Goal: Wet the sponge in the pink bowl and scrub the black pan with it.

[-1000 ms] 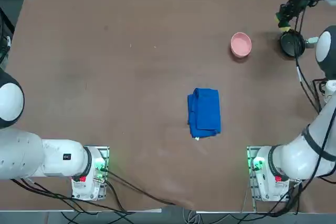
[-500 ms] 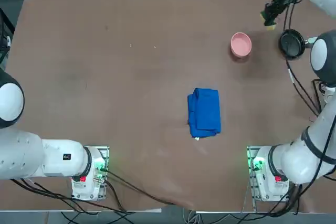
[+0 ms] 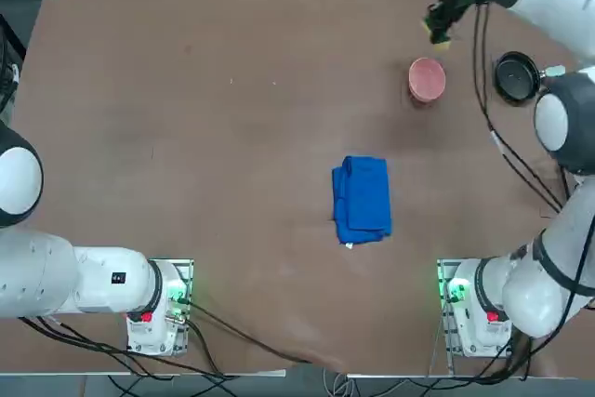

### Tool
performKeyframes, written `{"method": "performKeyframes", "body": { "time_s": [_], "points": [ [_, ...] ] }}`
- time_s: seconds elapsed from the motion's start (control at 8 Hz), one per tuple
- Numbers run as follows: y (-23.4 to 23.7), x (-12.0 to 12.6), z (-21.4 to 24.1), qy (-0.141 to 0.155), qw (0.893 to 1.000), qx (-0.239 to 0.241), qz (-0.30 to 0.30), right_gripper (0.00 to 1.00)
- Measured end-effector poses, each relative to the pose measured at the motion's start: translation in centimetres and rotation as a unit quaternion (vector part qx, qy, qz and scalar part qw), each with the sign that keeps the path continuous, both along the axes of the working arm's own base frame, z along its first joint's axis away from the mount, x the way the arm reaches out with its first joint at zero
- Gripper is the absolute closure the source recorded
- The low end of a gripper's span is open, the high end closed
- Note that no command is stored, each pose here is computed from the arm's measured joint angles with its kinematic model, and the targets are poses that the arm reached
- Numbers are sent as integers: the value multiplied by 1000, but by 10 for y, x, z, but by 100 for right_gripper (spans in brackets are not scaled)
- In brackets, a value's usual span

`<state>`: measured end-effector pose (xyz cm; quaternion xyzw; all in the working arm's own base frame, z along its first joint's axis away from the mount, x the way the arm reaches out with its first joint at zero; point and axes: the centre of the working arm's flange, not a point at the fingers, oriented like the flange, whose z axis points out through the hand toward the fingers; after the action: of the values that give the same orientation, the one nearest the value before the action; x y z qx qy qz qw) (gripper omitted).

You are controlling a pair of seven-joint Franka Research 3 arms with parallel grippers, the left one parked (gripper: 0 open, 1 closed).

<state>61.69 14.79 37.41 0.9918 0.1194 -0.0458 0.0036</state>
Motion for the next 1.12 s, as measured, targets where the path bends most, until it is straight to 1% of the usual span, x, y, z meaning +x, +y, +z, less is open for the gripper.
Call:
{"method": "performKeyframes", "body": {
  "time_s": [0.25,0.38,0.5,0.75,1.0,1.12],
  "points": [
    [87,-22,-24,-16,1000,-12,-3,82],
    [120,-32,-42,-21,1000,-18,-4,82],
    [146,-41,-61,-23,1000,-13,-10,82],
    [182,-56,-95,-19,1000,-6,-10,82],
    [195,-62,-130,-11,1000,3,-25,81],
    [200,-65,-149,-6,999,7,-32,76]
  ]
}}
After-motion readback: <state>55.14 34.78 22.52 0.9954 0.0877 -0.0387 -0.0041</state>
